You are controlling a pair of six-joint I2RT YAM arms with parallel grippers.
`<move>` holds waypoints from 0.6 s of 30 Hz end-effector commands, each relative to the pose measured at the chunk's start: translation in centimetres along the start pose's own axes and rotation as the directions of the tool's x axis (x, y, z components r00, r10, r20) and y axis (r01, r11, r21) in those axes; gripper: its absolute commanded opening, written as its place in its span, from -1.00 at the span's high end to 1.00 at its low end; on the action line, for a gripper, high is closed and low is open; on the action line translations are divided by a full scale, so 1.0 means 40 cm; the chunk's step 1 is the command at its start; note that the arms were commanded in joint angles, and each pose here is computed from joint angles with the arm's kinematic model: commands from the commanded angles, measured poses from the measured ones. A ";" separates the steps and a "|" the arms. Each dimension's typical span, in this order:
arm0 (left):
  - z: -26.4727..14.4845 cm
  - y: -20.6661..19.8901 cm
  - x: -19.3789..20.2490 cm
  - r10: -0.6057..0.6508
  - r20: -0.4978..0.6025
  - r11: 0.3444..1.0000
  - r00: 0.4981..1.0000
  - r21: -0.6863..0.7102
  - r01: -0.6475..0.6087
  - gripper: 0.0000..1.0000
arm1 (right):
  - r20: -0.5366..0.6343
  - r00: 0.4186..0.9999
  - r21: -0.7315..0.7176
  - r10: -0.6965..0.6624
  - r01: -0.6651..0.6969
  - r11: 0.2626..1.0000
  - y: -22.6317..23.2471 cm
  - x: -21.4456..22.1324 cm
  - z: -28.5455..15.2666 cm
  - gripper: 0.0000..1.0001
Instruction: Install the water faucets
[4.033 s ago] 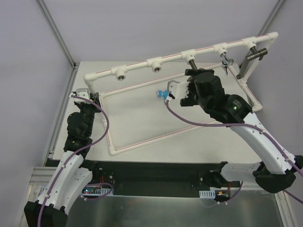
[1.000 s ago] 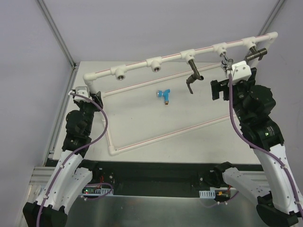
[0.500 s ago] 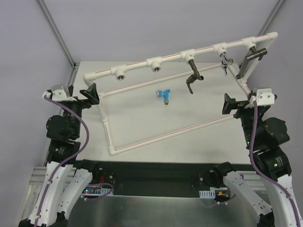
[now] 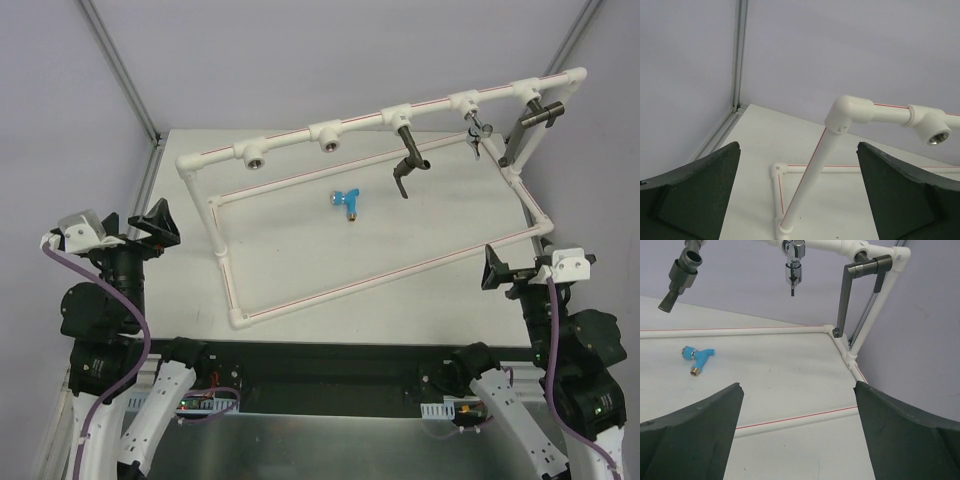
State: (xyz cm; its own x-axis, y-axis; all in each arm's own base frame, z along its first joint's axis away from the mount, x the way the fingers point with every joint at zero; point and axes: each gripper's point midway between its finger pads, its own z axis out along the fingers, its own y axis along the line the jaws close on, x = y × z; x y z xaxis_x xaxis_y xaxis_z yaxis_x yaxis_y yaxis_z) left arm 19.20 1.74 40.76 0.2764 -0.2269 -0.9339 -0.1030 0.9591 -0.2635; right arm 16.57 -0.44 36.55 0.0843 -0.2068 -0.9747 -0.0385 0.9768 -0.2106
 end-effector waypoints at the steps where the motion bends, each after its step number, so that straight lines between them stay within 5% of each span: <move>1: -0.007 0.013 -0.029 0.016 -0.039 0.999 0.999 -0.042 -0.018 -0.98 | 0.029 0.998 -0.060 0.054 -0.052 0.997 0.023 0.005 -0.031 -0.92; 18: -0.041 0.000 0.105 -0.293 -0.135 0.956 0.947 -0.074 0.285 -0.98 | -0.023 1.000 0.007 0.003 -0.003 1.000 -0.026 0.060 -0.068 -0.92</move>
State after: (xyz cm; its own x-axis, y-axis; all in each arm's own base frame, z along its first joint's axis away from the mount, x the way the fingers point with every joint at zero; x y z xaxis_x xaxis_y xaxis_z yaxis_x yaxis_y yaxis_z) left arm 19.28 1.47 36.44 0.1624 -0.4293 -0.8884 -0.1472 0.8798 -0.4520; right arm 14.10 -1.56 34.37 0.0709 -0.2043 -0.9763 -0.0489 0.9769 -0.2079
